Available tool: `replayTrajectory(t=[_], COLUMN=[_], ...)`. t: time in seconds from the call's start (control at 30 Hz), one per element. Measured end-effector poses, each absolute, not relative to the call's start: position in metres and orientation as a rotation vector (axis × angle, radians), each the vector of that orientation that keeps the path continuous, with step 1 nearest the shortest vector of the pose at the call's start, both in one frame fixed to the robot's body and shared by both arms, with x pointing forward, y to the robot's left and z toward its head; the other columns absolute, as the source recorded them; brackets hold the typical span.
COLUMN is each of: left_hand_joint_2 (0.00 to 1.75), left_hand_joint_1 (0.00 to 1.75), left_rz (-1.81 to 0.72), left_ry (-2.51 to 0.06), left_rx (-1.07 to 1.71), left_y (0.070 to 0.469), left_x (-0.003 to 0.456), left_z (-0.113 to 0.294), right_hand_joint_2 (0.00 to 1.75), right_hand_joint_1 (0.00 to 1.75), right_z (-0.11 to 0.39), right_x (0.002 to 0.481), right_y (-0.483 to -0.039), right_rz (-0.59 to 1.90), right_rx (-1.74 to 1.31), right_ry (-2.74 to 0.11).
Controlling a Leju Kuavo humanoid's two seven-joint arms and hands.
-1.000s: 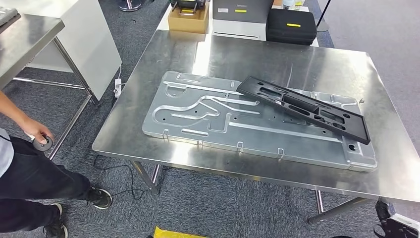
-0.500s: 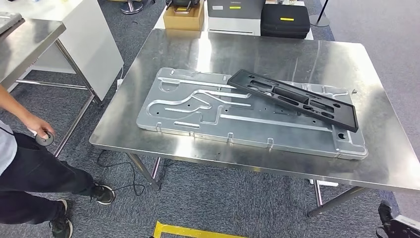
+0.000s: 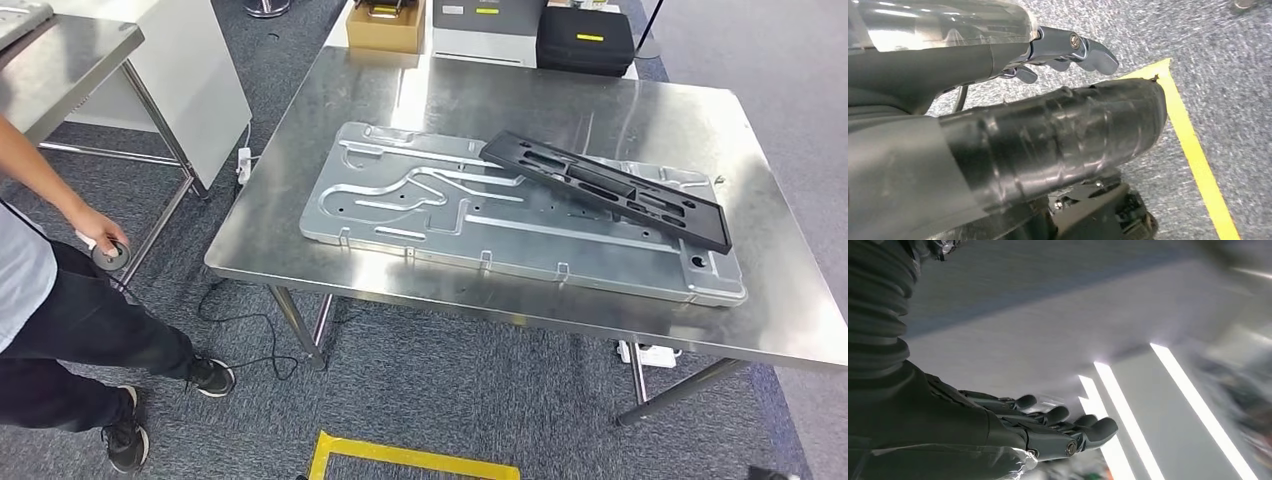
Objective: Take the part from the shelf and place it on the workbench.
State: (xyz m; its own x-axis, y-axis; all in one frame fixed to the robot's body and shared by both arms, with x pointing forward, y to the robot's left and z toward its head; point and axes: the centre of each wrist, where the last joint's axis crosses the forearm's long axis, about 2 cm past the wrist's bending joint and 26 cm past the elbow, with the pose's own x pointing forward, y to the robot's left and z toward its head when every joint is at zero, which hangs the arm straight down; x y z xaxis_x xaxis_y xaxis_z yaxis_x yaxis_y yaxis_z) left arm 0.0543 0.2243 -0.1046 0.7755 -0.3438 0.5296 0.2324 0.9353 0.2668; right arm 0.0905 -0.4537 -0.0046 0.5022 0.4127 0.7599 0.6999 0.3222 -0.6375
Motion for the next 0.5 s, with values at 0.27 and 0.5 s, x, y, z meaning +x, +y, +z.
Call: replayTrajectory(t=[0.27,0.5], left_hand_joint_2=[0.00,0.00], left_hand_joint_1=[0.00,0.00], left_rz=[-0.309,-0.305], left_ry=[-0.611,-0.611], left_rx=[0.190,0.188], left_y=[0.224,0.224], left_x=[0.056,0.056], left_z=[-0.104,-0.104], right_hand_joint_2=[1.75,1.75], right_hand_joint_1=[0.00,0.00], right_z=[-0.068,-0.070], right_x=[0.062,0.068], right_y=[-0.419,-0.416], right_rz=[-0.331,-0.336], right_rx=[-1.148,-1.087], right_ry=[-0.861,-0.868])
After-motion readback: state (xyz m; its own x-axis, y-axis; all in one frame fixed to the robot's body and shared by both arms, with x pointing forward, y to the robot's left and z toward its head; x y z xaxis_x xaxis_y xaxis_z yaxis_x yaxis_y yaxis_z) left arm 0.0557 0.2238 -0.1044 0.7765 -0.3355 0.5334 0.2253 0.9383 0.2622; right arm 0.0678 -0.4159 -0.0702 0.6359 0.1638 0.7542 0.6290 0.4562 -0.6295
